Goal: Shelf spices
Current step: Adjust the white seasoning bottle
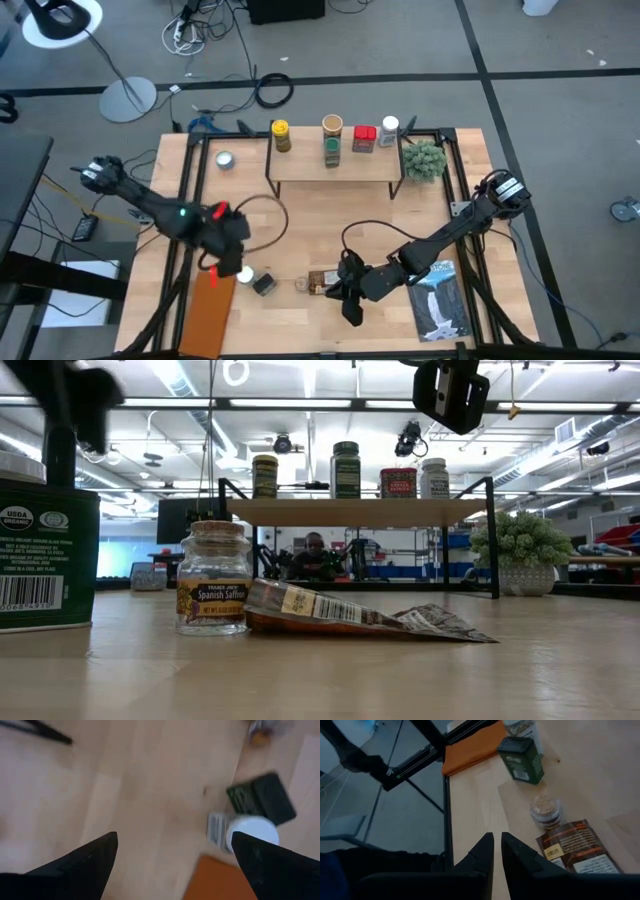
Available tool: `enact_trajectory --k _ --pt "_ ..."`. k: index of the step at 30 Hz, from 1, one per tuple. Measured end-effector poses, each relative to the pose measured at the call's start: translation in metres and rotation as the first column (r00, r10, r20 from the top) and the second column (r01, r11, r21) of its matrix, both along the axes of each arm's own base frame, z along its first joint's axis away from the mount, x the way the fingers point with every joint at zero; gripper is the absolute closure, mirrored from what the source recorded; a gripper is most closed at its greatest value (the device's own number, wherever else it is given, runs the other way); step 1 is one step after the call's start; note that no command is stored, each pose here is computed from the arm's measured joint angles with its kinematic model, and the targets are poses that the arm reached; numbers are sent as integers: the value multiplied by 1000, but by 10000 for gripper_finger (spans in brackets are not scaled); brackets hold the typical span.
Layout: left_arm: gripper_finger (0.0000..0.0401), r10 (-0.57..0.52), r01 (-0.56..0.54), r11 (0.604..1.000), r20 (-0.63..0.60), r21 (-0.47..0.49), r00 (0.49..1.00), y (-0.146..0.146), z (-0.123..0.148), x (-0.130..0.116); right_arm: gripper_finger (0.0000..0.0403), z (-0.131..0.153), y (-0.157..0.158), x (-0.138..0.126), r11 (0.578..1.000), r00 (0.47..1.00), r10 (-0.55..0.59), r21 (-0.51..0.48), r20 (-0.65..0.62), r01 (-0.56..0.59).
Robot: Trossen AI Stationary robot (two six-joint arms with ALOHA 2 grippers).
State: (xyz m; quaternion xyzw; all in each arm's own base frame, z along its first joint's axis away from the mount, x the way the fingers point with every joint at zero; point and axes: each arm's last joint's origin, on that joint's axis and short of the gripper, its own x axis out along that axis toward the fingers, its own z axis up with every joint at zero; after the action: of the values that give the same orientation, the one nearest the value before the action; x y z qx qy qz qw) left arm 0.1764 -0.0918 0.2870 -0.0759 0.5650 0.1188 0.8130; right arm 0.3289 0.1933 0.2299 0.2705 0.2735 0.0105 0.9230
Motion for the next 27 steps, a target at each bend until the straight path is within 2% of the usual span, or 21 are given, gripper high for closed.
enact_trajectory --k 7,14,19,27 --pt "5 -30 30 998 -5 -46 1000 -30 -38 -19 365 0 -1 0 998 998 -57 -15 16 57" --pt "5 -29 27 997 -19 -74 999 -41 -70 -35 380 1 9 -6 997 997 -70 30 15 70" --pt "5 -39 46 988 51 -150 998 -45 -95 -33 399 1 27 -18 997 997 -73 19 34 73" --pt "4 -16 47 971 135 -235 991 -41 -127 -32 401 1 52 -40 998 997 -52 -16 60 53"
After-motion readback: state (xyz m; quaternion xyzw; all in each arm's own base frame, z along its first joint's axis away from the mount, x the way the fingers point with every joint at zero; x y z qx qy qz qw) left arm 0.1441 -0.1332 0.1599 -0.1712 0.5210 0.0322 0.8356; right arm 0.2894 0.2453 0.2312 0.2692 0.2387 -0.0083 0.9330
